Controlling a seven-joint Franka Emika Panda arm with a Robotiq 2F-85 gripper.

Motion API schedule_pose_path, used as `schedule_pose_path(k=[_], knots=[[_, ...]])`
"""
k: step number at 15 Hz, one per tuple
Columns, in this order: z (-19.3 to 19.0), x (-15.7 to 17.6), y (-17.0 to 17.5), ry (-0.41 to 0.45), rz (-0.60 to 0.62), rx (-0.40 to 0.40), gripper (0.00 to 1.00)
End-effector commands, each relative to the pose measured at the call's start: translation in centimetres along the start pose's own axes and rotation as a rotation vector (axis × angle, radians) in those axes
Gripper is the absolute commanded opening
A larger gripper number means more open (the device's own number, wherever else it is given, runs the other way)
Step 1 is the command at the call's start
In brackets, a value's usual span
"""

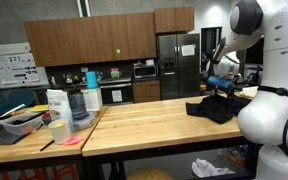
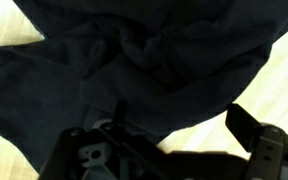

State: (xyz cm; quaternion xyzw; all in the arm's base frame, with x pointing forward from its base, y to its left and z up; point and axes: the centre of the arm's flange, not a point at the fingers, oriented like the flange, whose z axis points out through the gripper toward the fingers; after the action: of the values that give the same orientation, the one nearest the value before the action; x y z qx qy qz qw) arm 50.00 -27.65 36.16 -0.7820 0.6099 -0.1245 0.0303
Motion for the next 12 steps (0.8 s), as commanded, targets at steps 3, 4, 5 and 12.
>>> schedule_pose_path(k=[3,4,5,12], knots=[[0.4,0.3,-0.9,0.009,0.004,0.003,1.0],[0.5,0.1,-1.0,-0.002,-0.006,0.002,1.0],[0.3,-0.2,-1.0,-0.012,-0.016,0.002,1.0],[-1.5,-3.0,-2.7,-0.08,-0.034,0.01,1.0]])
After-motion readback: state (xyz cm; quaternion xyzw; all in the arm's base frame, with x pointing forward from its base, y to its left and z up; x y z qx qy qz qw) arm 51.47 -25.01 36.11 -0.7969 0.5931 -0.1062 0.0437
